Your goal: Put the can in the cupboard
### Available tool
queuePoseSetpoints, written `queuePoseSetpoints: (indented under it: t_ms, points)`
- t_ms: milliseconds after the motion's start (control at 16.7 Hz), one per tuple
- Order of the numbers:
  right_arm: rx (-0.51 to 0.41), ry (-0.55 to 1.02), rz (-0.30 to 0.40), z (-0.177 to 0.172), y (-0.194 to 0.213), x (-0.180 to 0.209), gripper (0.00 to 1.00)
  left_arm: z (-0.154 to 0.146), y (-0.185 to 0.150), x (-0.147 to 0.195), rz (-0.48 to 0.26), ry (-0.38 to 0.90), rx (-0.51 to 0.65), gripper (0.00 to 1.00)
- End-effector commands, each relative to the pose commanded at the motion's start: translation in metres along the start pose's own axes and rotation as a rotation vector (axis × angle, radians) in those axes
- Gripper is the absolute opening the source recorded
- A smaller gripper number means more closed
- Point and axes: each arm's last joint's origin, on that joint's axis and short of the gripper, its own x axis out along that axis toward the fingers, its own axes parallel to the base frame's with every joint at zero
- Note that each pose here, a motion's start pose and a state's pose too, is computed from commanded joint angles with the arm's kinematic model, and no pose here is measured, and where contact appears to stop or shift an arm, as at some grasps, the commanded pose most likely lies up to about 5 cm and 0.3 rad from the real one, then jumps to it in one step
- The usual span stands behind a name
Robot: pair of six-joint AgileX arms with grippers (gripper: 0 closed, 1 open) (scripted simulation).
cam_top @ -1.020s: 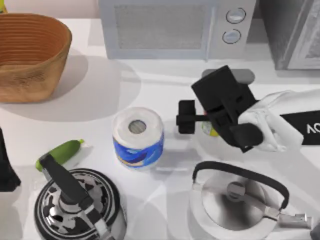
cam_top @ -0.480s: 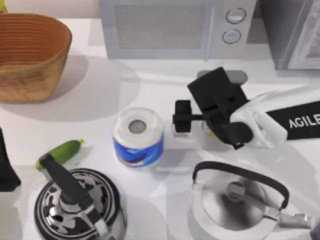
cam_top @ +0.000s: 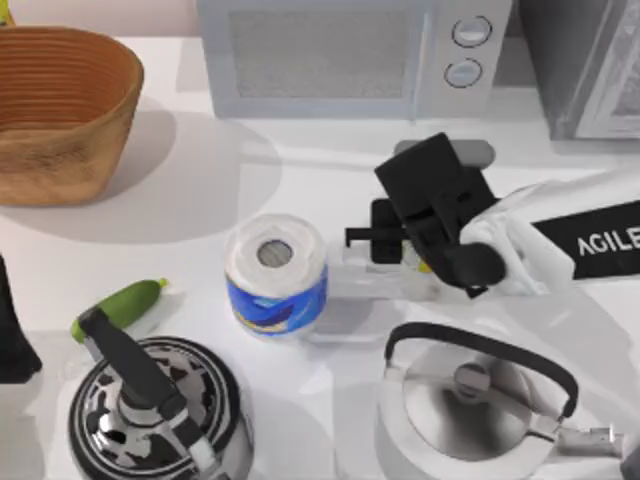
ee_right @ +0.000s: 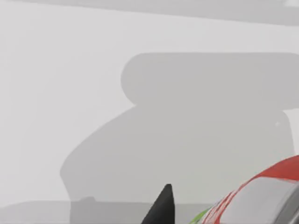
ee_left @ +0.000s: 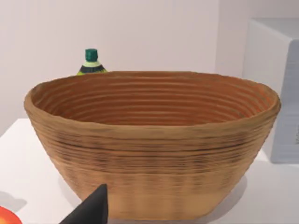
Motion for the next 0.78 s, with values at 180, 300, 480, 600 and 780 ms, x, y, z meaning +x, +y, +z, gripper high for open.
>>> queuePoseSetpoints:
  t_ms: [180, 300, 480, 600, 780]
  points:
    - [0.000, 0.000, 0.000, 0.0000, 0.0000, 0.0000, 0.10, 0.0000, 0.0000, 0.0000, 0.000, 0.000, 0.000, 1.00]
    - [0.000, 0.000, 0.000, 0.0000, 0.0000, 0.0000, 0.00, 0.0000, 0.0000, 0.0000, 0.000, 0.000, 0.000, 1.00]
    - [0.000, 0.000, 0.000, 0.0000, 0.0000, 0.0000, 0.00, 0.0000, 0.0000, 0.0000, 0.000, 0.000, 0.000, 1.00]
    - [0.000, 0.000, 0.000, 0.0000, 0.0000, 0.0000, 0.00, 0.0000, 0.0000, 0.0000, 0.000, 0.000, 0.000, 1.00]
    - [0.000, -0.001, 0.002, 0.0000, 0.0006, -0.0008, 0.00, 0.0000, 0.0000, 0.0000, 0.000, 0.000, 0.000, 1.00]
